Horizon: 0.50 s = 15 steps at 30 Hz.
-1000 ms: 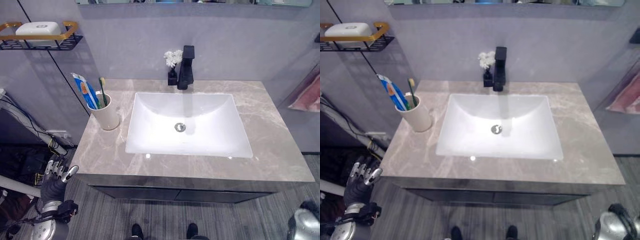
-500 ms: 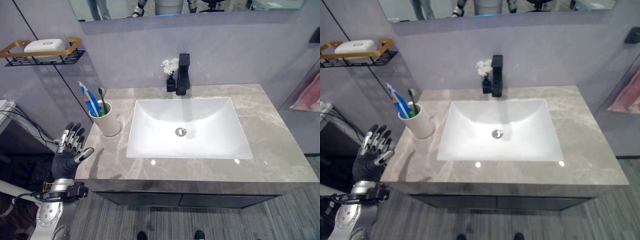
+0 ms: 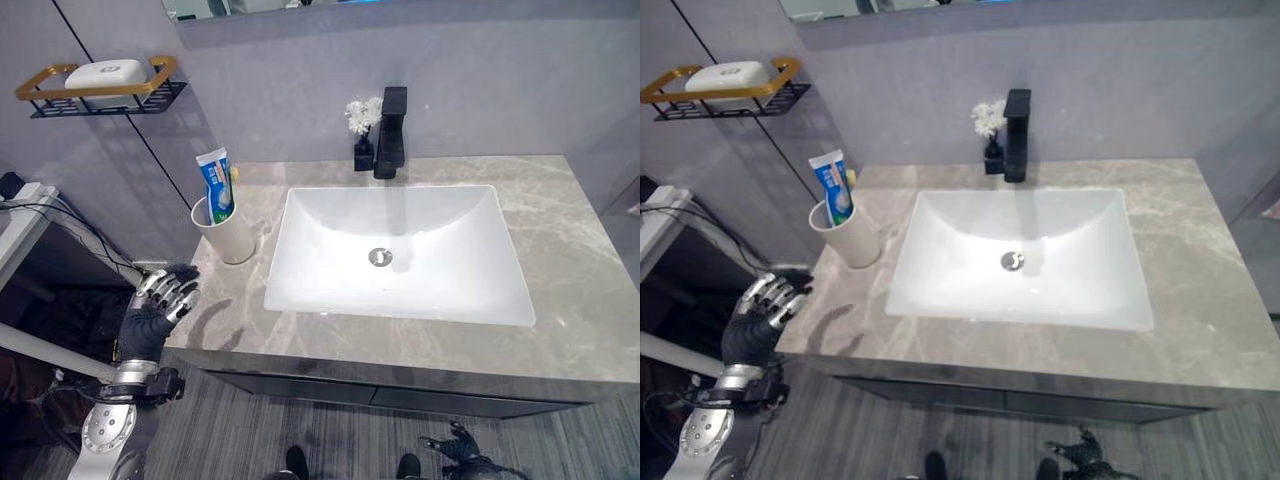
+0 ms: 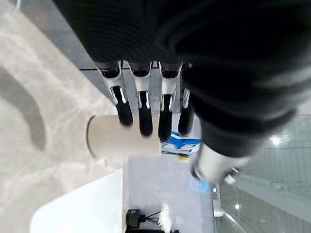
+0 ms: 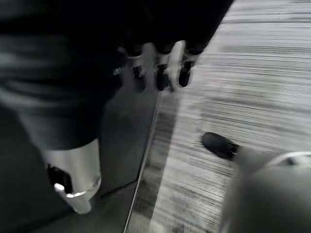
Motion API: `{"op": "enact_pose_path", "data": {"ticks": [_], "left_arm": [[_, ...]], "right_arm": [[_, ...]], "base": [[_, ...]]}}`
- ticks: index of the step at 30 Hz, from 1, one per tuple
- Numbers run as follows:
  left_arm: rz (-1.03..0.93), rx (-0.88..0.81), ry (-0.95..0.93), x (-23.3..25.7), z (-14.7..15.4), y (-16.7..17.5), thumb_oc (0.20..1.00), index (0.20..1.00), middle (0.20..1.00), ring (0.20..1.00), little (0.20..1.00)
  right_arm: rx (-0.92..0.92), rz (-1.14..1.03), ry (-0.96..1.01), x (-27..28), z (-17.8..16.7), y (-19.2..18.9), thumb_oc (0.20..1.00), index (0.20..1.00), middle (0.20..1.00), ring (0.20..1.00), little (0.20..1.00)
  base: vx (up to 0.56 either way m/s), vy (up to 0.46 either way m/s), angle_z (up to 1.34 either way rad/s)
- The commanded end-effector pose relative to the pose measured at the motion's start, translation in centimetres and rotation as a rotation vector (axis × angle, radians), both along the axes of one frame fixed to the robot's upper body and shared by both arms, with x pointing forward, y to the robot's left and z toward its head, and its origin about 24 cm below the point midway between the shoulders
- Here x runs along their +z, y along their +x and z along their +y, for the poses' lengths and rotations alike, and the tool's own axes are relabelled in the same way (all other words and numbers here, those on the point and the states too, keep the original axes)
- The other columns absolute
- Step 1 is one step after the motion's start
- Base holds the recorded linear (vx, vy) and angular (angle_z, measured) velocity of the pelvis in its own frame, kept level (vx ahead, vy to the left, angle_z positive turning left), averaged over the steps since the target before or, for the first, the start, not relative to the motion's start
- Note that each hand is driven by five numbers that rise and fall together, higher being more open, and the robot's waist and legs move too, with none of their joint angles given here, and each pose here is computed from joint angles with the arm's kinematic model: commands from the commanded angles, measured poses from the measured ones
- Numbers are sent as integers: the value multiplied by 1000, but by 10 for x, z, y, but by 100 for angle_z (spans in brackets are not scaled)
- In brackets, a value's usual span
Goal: Put brush and paste in cup on sink, flatten towel.
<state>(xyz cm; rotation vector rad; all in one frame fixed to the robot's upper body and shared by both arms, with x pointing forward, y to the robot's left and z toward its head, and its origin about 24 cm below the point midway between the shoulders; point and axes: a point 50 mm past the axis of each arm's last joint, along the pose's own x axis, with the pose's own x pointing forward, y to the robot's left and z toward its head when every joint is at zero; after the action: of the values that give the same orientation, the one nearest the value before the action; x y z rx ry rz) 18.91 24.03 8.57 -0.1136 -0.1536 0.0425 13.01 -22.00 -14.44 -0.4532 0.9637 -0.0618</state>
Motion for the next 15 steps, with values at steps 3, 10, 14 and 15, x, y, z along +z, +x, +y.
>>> {"op": "enact_pose_path", "data": {"ticks": [3, 10, 14, 15], "left_arm": [[-132, -53, 7, 24, -7, 13, 200, 200, 200, 200, 200], [-116, -41, 5, 20, -6, 17, 200, 200, 200, 200, 200], [-97, -27, -11, 16, -3, 17, 200, 200, 200, 200, 200], [-97, -27, -11, 16, -3, 17, 200, 200, 200, 200, 200]], "right_arm": [[170, -15, -32, 4, 15, 23, 1000, 1000, 1000, 1000, 1000], [133, 21, -47, 0, 9, 13, 1000, 1000, 1000, 1000, 1000], [84, 34, -46, -1, 3, 8, 1000, 1000, 1000, 1000, 1000], [84, 34, -46, -1, 3, 8, 1000, 1000, 1000, 1000, 1000]], "base": [[0, -5, 3], [0, 0, 0], [10, 0, 0], [0, 0, 0]]}}
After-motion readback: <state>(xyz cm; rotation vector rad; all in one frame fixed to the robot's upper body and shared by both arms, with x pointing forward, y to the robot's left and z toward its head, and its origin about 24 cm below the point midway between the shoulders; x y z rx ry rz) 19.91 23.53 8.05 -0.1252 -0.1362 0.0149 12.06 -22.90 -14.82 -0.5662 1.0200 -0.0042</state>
